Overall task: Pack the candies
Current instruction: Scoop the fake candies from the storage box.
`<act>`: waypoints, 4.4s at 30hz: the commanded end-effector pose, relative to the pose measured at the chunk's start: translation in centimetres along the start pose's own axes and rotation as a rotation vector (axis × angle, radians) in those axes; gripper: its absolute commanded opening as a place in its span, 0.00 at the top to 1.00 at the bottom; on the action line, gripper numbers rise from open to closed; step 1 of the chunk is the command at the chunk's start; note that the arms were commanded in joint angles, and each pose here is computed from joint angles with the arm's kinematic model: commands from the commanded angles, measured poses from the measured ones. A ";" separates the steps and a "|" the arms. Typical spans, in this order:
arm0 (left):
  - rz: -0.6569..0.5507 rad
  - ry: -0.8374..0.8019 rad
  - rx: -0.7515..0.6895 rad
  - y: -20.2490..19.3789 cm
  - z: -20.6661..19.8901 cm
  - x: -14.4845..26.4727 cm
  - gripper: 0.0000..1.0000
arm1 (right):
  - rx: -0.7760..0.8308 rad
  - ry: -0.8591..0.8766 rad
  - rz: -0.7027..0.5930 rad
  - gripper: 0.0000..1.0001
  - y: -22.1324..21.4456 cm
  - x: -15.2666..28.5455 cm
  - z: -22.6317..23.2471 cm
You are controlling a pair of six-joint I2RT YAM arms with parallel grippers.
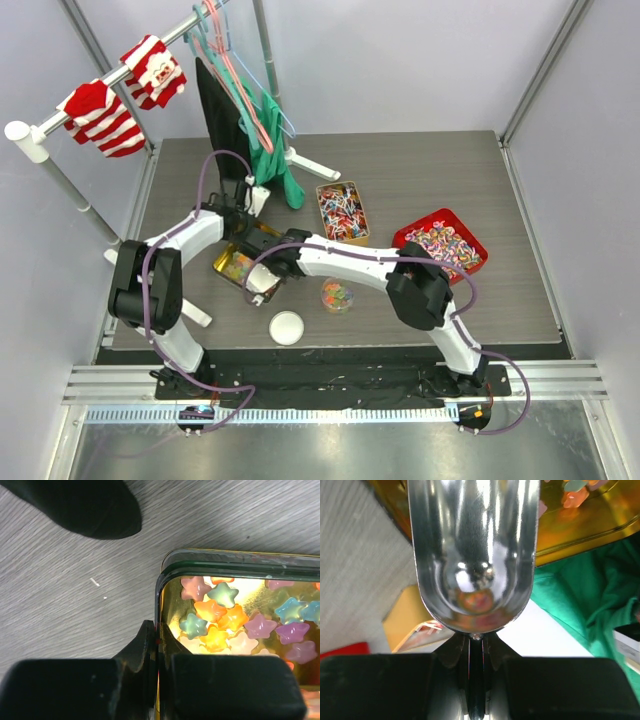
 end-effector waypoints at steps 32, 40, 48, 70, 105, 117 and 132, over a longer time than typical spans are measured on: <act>-0.065 0.156 0.118 2.3 2.7 2.4 1.00 | -0.756 0.287 -0.223 0.99 9.8 -2.9 3.1; -0.056 0.156 0.127 1.9 3.0 2.0 1.00 | -0.899 0.305 -0.309 0.99 5.5 -0.7 0.1; -0.054 0.159 0.130 1.8 3.1 1.8 1.00 | -0.748 0.001 -0.068 0.99 0.1 -0.1 -0.9; -0.058 0.155 0.136 1.7 3.2 1.9 1.00 | -0.297 -0.282 0.311 0.99 -3.6 0.2 -2.6; -0.083 0.153 0.149 1.9 3.4 2.7 1.00 | -0.399 0.108 -0.055 0.99 8.7 -3.9 4.0; -0.080 0.150 0.155 1.8 3.4 2.5 1.00 | -0.867 0.216 -0.292 0.99 7.3 -1.9 0.2; -0.065 0.133 0.151 1.7 3.2 1.9 1.00 | -1.094 0.066 -0.347 0.99 -0.6 -1.9 -3.7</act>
Point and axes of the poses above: each gripper's point midway between its finger pads, its own x axis back along the fingers, its own z axis along the line the jaws close on, y = z × x, the point moved 8 cm from there along x, back along the fingers, and after that the axes turned 15 degrees about -x, right-handed, at the moved point
